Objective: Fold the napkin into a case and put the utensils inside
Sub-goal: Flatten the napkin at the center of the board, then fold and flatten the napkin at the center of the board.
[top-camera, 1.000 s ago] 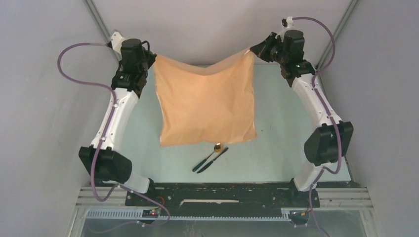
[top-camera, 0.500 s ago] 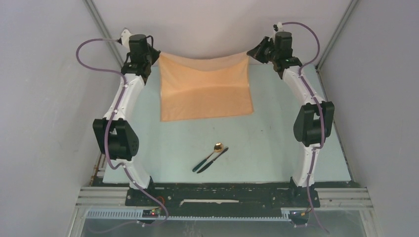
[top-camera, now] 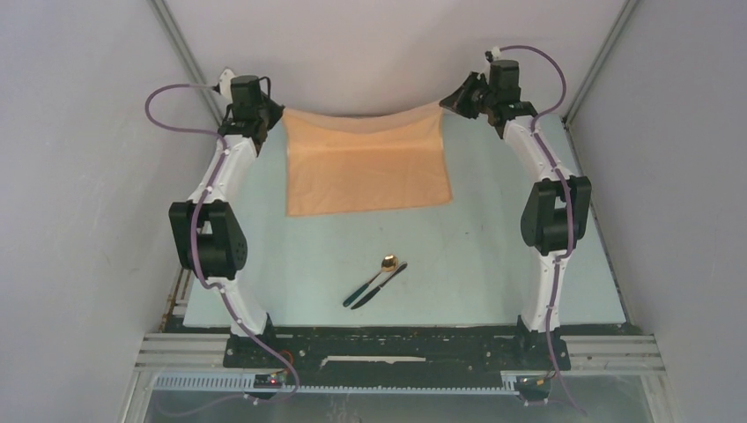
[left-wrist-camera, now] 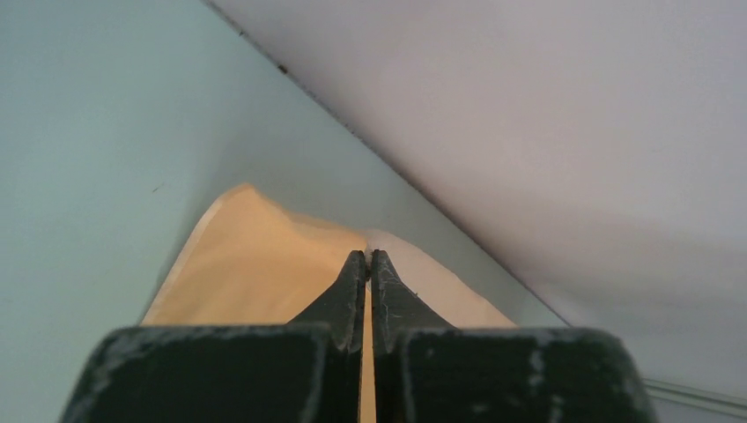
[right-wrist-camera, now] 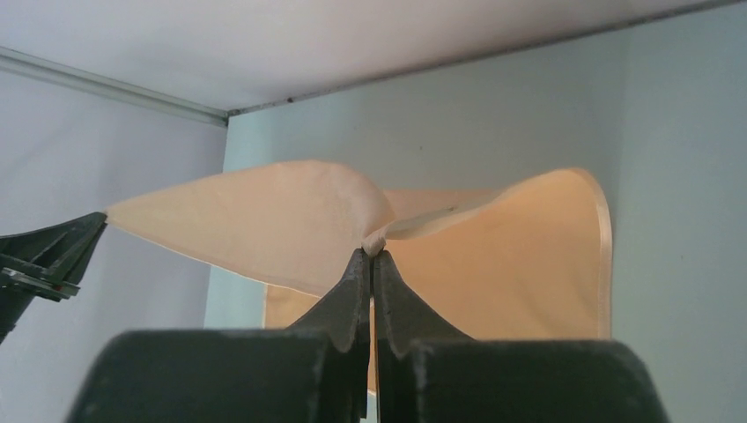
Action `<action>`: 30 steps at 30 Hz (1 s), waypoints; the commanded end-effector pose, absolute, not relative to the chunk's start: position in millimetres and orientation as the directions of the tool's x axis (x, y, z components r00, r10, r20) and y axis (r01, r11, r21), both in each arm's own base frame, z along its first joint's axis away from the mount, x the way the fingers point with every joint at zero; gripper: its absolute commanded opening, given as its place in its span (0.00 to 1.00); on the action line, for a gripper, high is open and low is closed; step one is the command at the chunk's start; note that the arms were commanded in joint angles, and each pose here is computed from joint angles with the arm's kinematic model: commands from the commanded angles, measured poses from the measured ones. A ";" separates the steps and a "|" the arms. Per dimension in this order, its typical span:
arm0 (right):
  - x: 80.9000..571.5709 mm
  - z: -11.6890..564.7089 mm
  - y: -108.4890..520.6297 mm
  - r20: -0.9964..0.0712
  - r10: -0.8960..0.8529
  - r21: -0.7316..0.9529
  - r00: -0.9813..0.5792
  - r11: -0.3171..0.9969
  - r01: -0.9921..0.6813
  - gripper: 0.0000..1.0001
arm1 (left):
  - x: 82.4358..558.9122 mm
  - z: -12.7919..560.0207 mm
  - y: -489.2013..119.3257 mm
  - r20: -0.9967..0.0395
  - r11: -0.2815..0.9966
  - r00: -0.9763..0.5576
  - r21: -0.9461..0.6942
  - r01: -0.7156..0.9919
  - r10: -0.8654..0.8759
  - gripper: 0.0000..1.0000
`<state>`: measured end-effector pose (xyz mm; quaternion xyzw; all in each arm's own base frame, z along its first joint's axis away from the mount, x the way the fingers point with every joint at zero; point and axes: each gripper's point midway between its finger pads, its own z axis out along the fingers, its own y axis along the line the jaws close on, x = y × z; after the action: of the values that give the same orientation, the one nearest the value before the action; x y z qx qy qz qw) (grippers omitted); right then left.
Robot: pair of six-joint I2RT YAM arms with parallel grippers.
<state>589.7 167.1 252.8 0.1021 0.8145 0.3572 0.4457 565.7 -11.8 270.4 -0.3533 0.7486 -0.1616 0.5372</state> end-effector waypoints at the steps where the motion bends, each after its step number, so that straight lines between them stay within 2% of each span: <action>1: 582.1 245.3 167.2 -0.607 0.475 0.689 -0.637 0.714 -0.123 0.00 | 554.5 262.1 -8.2 -0.682 0.699 -0.200 -0.614 -0.367 -0.704 0.00; 7: 556.0 198.4 165.1 -0.514 0.440 0.682 -0.736 0.730 -0.040 0.00 | 524.9 214.9 -16.0 -0.615 0.683 -0.310 -0.585 -0.437 -0.725 0.00; 18: 513.8 139.9 165.7 -0.410 0.420 0.688 -0.809 0.726 0.029 0.00 | 467.2 121.1 -11.2 -0.521 0.678 -0.448 -0.434 -0.594 -0.727 0.00; 30: 474.4 102.5 166.4 -0.367 0.402 0.672 -0.839 0.739 0.060 0.00 | 429.0 91.1 -2.4 -0.522 0.695 -0.485 -0.349 -0.628 -0.701 0.00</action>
<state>472.2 163.5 67.7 0.1587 0.9100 0.3236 0.2052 429.9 -11.0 66.7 -0.3897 0.8713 -0.0604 0.2922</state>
